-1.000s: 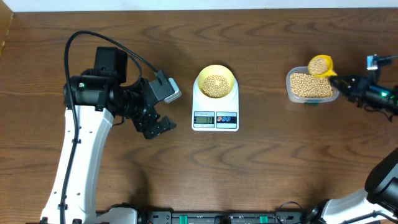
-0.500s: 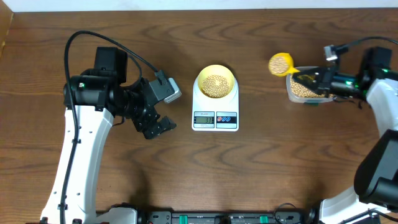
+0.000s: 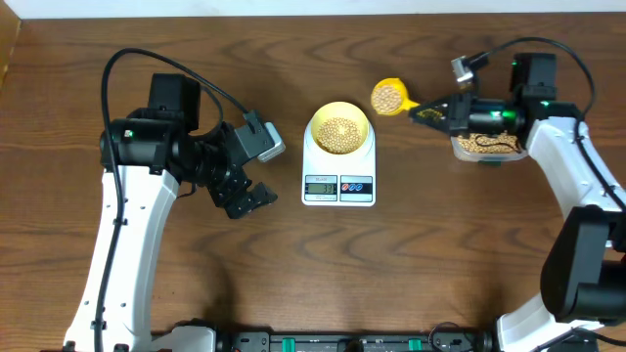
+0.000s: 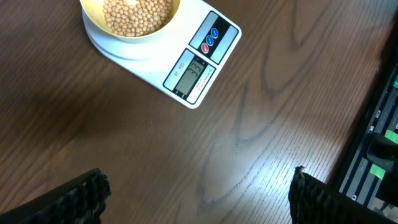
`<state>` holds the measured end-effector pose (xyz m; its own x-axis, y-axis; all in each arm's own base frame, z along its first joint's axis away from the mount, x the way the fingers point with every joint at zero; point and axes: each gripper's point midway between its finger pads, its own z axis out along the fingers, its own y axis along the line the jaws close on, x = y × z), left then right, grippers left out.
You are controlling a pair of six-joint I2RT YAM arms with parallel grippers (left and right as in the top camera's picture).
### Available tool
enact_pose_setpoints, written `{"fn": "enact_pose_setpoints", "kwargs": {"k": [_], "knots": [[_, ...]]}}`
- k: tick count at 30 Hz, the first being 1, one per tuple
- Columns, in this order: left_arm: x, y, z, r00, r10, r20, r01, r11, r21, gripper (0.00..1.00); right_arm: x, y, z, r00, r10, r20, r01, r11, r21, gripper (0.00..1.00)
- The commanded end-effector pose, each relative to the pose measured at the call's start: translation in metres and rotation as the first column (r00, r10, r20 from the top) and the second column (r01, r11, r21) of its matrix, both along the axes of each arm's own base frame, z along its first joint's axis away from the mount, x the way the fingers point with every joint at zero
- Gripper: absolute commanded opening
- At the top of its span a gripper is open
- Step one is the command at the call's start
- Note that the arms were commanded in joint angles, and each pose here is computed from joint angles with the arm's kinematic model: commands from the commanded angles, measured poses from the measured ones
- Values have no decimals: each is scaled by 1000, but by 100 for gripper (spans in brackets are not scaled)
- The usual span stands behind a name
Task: Scoop item into bowl and weigh 50g on scale
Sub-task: 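Lift the filled scoop and move it left over the yellow bowl, then tilt the scoop over the bowl and pour soybeans in slowly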
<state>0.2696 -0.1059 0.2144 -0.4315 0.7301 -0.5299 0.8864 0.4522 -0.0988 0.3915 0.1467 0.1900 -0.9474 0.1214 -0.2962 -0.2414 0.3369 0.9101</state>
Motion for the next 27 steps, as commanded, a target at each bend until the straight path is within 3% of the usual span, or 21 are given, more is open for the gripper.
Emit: {"fn": "enact_pose_setpoints", "kwargs": {"k": [1, 7, 12, 27], "knots": [[0, -2, 2, 1000, -19, 5, 19, 1000, -10, 95, -4, 16, -6, 999, 22, -25, -22, 1000, -22, 1], [0, -2, 2, 1000, -19, 5, 19, 1000, -9, 95, -11, 36, -11, 998, 61, -25, -62, 997, -51, 1], [0, -2, 2, 1000, -19, 5, 19, 1000, -9, 95, -10, 46, -26, 999, 47, -18, -49, 987, -154, 1], [0, -2, 2, 1000, -19, 5, 19, 1000, -9, 95, -3, 80, -46, 986, 87, 138, -33, 935, -352, 1]]}}
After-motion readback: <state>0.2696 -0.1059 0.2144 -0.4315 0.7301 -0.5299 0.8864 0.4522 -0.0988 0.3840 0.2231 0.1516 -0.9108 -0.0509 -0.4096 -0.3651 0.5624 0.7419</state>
